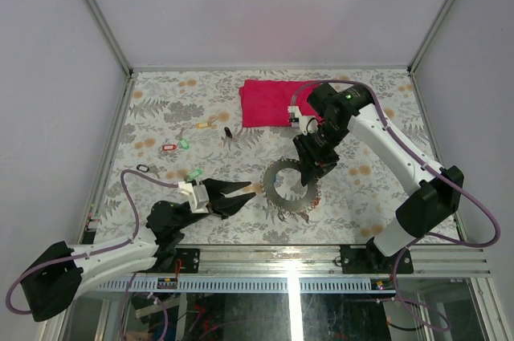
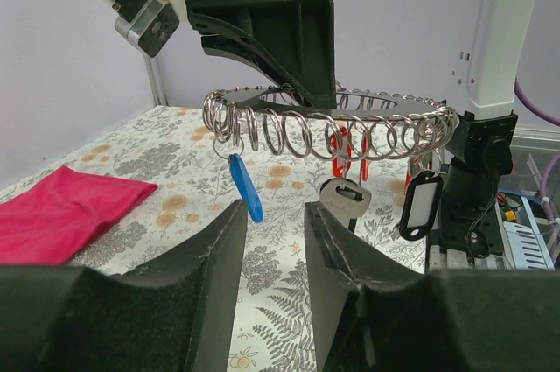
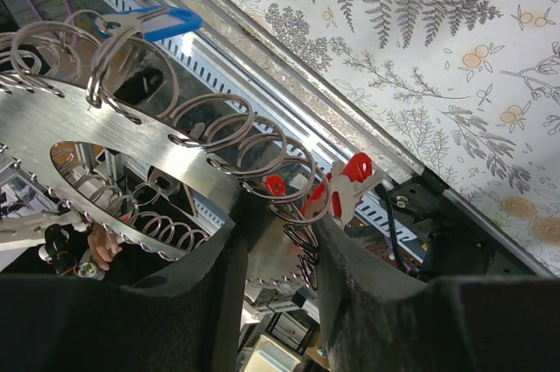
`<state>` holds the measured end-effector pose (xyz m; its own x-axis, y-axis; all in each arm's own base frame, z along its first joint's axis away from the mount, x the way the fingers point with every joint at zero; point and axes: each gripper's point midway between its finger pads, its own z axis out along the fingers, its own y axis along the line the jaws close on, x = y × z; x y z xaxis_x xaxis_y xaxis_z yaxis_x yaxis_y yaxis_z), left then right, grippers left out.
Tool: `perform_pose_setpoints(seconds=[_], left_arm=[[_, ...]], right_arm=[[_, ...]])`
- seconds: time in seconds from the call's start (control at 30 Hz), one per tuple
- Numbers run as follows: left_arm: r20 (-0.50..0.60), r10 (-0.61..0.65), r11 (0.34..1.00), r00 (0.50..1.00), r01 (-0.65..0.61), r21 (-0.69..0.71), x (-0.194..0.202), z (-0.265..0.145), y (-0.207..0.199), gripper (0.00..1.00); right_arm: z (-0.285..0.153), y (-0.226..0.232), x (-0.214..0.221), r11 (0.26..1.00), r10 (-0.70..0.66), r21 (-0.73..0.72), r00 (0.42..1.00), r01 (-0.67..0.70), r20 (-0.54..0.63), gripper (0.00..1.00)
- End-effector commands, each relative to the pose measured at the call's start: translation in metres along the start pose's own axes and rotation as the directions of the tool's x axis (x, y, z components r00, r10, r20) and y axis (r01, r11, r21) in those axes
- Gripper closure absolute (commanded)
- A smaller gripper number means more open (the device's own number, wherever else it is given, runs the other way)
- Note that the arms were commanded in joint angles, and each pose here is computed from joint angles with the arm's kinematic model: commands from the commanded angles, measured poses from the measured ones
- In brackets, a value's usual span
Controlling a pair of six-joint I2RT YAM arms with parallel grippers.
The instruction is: Put the keys on the keyring
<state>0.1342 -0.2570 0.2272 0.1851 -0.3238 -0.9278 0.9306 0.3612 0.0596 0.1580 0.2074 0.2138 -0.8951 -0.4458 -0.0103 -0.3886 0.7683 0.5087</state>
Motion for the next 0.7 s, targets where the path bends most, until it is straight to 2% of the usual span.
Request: perform_pose_setpoints(seconds=[0.0,0.17,0.37,0.67], left_arm=[[0.063,0.037,0.999,0.997,-0.036,-0.008,-0.013,-0.001,0.001,0.67],[0.084,0.032,0.999,0.996,-0.032,-0.005,-0.018,0.002,0.001,0.69],[0.089,0.029,0.999,0.996,-0.032,0.028,-0.02,0.005,-0.004,0.77],[0.11,0.029,0.999,0.994,-0.032,0.03,-0.026,0.005,-0.005,0.75]], right_arm=[[-0.003,0.015,0.007,0.998,-0.012,-0.062,1.0,0.011,-0.023,1.0],[0.001,0.017,0.009,0.998,-0.026,-0.057,0.999,0.023,-0.043,1.0],[0.003,0.017,0.009,0.998,-0.023,-0.052,0.999,0.02,-0.049,1.0],[0.005,0.014,0.009,0.999,-0.017,-0.036,0.998,0.015,-0.056,1.0]])
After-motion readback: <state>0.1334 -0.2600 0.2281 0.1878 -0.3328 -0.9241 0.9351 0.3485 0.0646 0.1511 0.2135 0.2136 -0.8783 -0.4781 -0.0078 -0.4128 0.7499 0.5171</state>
